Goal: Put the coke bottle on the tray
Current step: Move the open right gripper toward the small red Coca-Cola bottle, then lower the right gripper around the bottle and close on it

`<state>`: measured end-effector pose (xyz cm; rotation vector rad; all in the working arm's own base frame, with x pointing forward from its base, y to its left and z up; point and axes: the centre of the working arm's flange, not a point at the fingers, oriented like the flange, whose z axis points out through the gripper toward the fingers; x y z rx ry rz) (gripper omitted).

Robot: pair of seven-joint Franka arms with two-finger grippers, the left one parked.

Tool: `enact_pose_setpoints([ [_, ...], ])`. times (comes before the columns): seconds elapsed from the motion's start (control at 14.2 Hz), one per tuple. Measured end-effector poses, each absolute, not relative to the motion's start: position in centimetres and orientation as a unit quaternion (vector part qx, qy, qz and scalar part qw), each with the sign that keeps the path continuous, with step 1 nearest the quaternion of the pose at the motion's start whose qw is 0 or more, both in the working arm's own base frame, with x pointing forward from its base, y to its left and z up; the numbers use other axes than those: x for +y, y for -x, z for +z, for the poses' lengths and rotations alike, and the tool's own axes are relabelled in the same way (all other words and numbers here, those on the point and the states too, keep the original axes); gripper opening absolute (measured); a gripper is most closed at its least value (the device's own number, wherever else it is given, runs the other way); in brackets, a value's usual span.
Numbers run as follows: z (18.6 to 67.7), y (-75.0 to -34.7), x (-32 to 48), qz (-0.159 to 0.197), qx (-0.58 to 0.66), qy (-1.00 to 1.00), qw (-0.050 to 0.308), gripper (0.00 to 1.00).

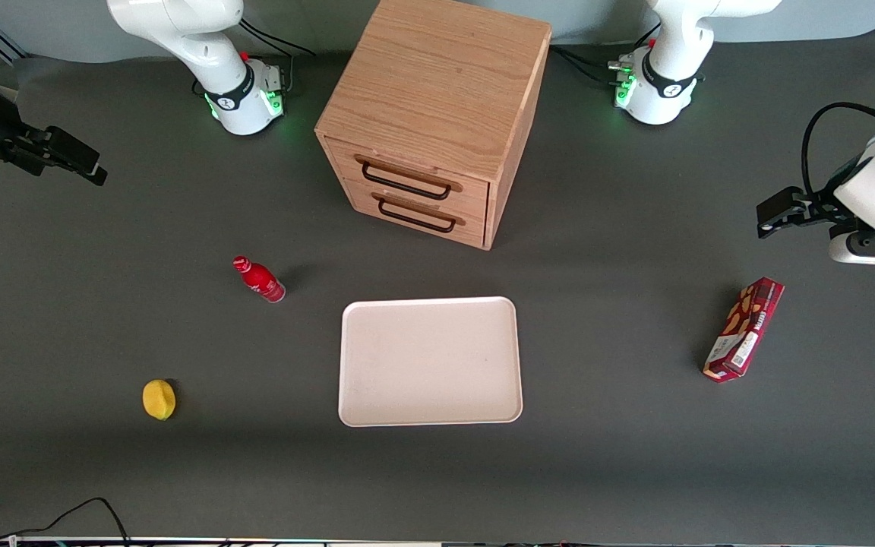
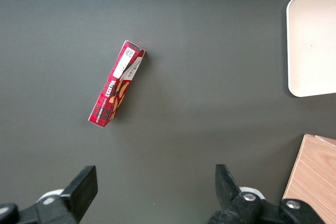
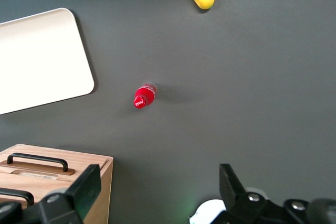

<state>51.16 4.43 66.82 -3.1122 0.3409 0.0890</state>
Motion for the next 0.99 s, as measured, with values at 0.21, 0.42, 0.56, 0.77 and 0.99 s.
enact_pose_setpoints([
  [0.21, 65.8, -51.8, 4.5, 0.04, 0.108, 0.993, 0.003, 1.0],
  [0.42, 65.6, -51.8, 4.8, 0.044, 0.106, 0.993, 0.002, 1.0],
  [0.56, 65.3, -51.9, 5.6, 0.048, 0.099, 0.994, 0.002, 1.0],
  [0.77, 61.2, -53.1, 8.4, 0.063, 0.078, 0.995, 0.021, 1.0],
  [0.99, 52.8, -54.8, 11.1, 0.045, 0.07, 0.996, 0.029, 1.0],
])
